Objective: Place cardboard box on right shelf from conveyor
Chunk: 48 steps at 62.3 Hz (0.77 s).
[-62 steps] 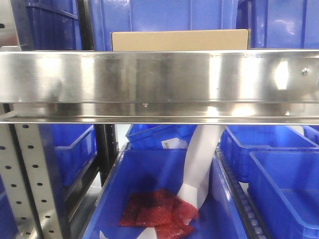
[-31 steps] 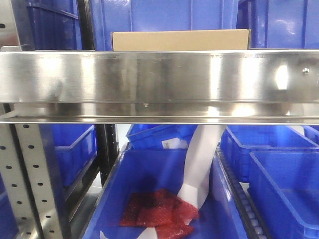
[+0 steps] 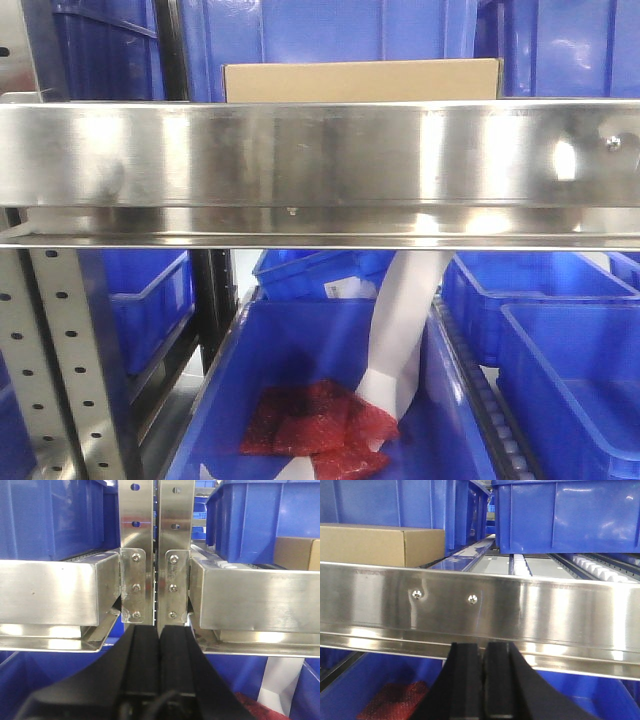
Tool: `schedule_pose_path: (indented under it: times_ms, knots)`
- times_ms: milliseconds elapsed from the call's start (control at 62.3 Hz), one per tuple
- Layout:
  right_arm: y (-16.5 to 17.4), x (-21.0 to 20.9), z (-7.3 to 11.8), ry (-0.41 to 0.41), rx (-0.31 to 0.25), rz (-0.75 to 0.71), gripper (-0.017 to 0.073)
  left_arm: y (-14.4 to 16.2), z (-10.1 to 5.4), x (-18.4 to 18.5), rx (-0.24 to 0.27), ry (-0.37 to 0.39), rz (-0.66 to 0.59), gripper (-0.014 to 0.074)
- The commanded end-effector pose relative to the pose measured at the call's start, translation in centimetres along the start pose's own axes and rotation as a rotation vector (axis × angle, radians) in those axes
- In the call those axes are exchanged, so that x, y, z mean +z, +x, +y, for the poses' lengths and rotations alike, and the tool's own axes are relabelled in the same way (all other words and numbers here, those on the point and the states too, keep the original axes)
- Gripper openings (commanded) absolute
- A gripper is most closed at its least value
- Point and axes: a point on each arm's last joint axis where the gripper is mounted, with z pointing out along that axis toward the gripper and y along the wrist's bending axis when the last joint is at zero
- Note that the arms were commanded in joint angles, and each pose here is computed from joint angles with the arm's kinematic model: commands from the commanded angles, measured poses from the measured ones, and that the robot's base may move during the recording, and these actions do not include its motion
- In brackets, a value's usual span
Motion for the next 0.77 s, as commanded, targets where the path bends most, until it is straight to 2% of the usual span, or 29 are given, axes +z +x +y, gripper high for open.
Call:
schedule_pose_path:
  times_ms: [0,754]
  knots:
    - [-1.38,-0.27,-0.02,0.006,-0.004,-0.115,0.005,-0.62,0.04,-0.06,-0.004,-0.005,-0.087,-0.0116]
    - [-1.38,-0.27,-0.02,0.006,-0.004,-0.115,0.005,-0.62,0.04,-0.06,-0.004,-0.005,-0.087,-0.0115]
